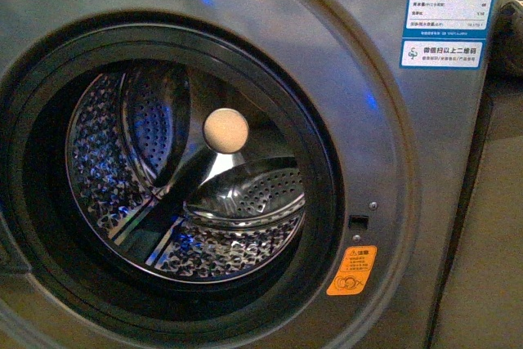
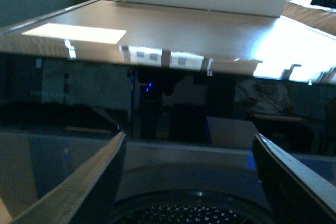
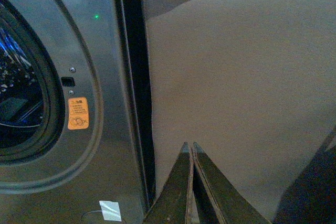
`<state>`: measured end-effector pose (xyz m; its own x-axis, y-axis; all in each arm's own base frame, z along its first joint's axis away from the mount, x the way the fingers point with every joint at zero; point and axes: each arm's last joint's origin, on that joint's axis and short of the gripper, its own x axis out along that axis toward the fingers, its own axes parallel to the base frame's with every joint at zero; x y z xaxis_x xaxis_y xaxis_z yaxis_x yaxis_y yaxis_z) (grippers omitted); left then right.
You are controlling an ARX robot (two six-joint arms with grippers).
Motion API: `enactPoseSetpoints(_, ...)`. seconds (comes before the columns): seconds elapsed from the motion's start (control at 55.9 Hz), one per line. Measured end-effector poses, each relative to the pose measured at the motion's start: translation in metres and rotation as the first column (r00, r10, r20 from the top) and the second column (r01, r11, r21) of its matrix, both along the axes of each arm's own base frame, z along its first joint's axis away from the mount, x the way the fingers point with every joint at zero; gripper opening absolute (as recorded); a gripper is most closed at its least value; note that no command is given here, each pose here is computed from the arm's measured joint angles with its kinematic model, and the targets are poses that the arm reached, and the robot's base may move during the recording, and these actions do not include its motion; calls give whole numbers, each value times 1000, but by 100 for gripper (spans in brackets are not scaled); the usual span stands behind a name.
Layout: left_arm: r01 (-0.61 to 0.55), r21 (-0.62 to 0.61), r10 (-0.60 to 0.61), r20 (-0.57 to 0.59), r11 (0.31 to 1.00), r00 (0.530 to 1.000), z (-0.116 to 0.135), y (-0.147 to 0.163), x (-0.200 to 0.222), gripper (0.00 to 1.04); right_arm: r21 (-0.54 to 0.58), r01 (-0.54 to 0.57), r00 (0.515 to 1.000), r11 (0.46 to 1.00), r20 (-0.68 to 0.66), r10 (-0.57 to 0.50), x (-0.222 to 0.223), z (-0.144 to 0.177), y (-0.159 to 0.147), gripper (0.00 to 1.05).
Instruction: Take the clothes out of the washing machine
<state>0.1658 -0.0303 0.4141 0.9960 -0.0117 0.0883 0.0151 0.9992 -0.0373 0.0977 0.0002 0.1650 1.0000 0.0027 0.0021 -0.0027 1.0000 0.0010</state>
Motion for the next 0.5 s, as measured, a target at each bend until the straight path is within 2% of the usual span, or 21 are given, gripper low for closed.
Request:
enactPoseSetpoints(0.161,-14,20,15,-59,1000,998,-68,8,-5,19,0,0,1000,1000,-1,0,0,0,0,2)
enactPoseSetpoints(0.233,-1,30,4,-93,1000,996,-102,11,-8,4,0,0,1000,1000,0,0,0,0,0,2)
enactPoseSetpoints(0.286,-2,32,5,-92,999,996,-120,14,-13,4,0,0,1000,1000,-1,0,0,0,0,2)
enactPoseSetpoints(0.501,15,32,-12,-85,999,996,-157,25,-26,4,0,0,1000,1000,-1,0,0,0,0,2)
